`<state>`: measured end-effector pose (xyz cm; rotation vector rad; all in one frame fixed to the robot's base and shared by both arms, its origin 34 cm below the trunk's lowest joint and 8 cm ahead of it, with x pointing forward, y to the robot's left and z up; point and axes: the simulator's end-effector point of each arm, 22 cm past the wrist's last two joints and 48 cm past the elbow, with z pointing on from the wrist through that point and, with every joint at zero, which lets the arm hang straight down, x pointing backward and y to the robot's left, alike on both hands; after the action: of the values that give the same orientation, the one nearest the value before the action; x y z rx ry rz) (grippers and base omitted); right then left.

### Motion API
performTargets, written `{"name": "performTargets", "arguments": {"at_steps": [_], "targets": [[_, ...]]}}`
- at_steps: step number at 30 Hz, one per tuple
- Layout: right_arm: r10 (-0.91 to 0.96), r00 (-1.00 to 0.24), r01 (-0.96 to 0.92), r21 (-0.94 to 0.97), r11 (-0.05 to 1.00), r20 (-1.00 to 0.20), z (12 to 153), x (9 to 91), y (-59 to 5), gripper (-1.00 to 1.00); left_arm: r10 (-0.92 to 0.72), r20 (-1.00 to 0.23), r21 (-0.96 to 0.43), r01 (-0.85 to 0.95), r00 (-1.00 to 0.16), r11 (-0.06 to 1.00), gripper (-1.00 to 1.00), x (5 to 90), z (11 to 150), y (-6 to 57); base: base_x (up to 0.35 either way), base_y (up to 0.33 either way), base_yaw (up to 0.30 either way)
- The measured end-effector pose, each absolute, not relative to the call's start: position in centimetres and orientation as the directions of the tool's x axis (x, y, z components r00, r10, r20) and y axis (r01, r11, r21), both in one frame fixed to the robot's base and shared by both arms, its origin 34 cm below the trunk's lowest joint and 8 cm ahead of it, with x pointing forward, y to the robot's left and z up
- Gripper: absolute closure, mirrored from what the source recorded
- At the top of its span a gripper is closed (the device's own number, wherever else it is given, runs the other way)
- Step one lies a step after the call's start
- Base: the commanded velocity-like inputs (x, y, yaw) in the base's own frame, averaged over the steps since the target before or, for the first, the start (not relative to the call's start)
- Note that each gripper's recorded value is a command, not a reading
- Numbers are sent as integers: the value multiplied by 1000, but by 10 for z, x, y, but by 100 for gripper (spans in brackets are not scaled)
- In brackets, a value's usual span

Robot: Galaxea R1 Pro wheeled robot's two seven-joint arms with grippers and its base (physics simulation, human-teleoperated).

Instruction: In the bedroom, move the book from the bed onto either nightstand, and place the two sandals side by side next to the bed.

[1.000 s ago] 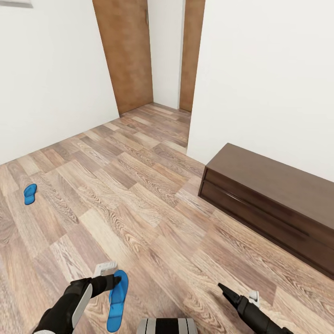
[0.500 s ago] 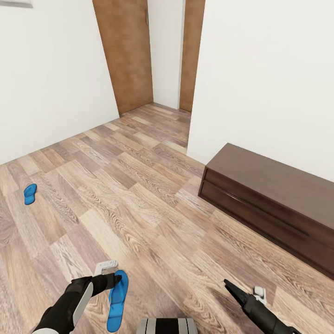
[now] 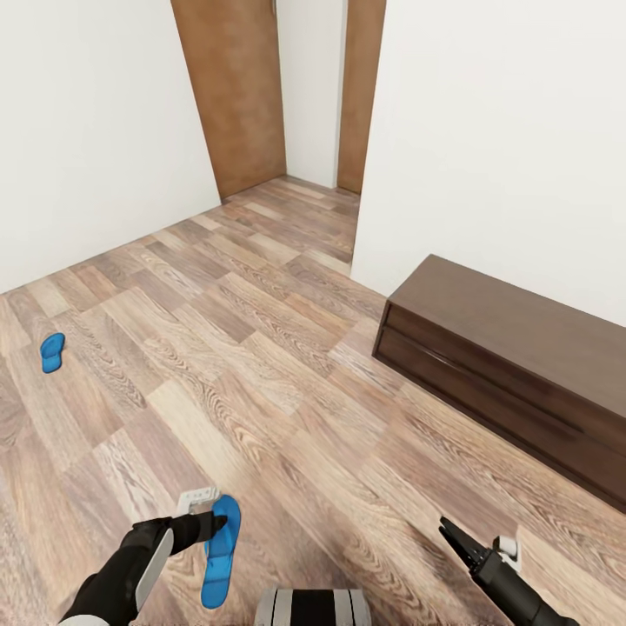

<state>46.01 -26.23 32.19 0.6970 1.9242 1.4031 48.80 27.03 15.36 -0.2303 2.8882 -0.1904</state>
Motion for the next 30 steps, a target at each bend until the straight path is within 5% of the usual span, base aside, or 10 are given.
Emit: {"name": "performTargets", "arguments": {"at_steps": [30], "targets": [[735,-669,159,944,288,-111,274,434,-263,-100,-173,-112,-101,-162,-979,982,-100,444,103,276,0,0,0]]}}
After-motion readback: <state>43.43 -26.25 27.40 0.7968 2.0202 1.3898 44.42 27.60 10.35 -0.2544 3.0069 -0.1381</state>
